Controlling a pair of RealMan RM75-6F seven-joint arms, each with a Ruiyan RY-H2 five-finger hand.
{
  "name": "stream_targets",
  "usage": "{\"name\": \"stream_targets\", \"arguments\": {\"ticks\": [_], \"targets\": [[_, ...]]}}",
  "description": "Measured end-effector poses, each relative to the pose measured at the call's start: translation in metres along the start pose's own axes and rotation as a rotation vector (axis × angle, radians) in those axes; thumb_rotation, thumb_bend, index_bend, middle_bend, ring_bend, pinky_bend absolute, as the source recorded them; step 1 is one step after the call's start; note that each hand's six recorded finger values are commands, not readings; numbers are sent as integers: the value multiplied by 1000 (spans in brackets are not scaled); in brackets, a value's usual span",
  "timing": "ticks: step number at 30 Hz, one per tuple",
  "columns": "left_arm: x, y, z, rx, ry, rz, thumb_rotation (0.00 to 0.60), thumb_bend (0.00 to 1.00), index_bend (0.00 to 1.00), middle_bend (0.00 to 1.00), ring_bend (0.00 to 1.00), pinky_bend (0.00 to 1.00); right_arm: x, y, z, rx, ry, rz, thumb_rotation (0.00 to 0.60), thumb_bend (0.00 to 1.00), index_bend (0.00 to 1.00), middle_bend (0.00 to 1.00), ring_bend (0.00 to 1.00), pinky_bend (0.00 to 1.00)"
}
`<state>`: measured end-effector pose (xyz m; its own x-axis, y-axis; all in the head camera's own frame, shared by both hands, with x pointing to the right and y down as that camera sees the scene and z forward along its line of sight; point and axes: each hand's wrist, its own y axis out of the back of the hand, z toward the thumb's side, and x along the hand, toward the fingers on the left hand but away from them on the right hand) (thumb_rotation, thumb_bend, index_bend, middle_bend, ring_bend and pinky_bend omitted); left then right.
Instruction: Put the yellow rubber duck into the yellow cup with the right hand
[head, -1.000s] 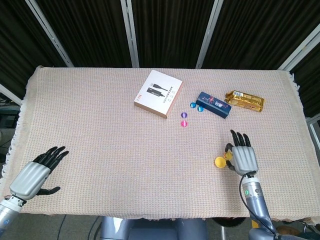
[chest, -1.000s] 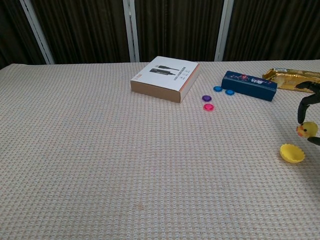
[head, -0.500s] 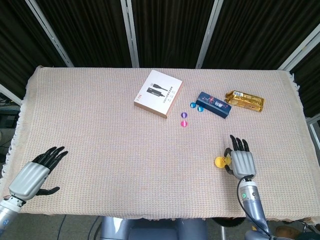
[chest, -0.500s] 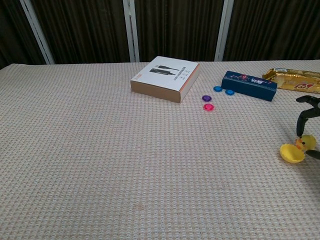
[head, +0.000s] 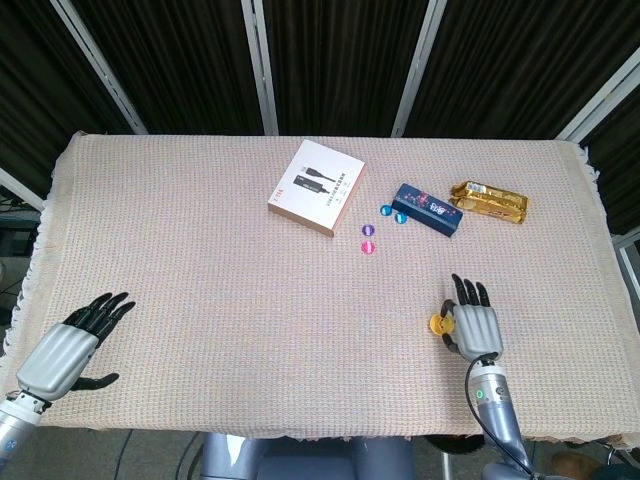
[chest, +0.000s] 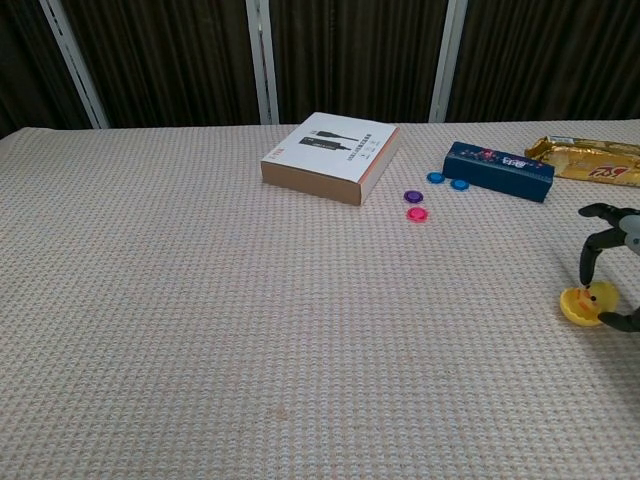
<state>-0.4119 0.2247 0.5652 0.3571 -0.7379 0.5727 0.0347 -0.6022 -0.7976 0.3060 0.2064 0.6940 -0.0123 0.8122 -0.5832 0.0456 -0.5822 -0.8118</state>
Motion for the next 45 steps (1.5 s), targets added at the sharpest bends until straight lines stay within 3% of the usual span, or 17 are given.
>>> {"name": "stream_targets", "arguments": {"ticks": [16, 38, 40, 42, 45], "targets": [[0, 0, 0, 0, 1, 1, 600, 0, 0, 0, 0, 215, -1, -8, 5, -3, -2, 17, 600, 237, 494, 0, 0, 0], [1, 0, 0, 1, 2, 0, 600, 0, 0, 0, 0, 215, -3, 2, 4, -13, 25, 12, 600, 238, 379, 0, 0, 0], [1, 0, 0, 2, 2, 0, 600, 0, 0, 0, 0, 215, -3, 3, 3, -11, 26, 12, 600, 208, 343, 0, 0, 0], [1, 0, 0, 2, 2, 0, 600, 0, 0, 0, 0, 215, -2, 4, 2, -9, 29, 12, 600, 83, 287, 0, 0, 0], [1, 0, 0, 2, 3, 0, 600, 0, 0, 0, 0, 215, -1, 9, 0, -3, 34, 8, 600, 0, 230, 0, 0, 0]]}}
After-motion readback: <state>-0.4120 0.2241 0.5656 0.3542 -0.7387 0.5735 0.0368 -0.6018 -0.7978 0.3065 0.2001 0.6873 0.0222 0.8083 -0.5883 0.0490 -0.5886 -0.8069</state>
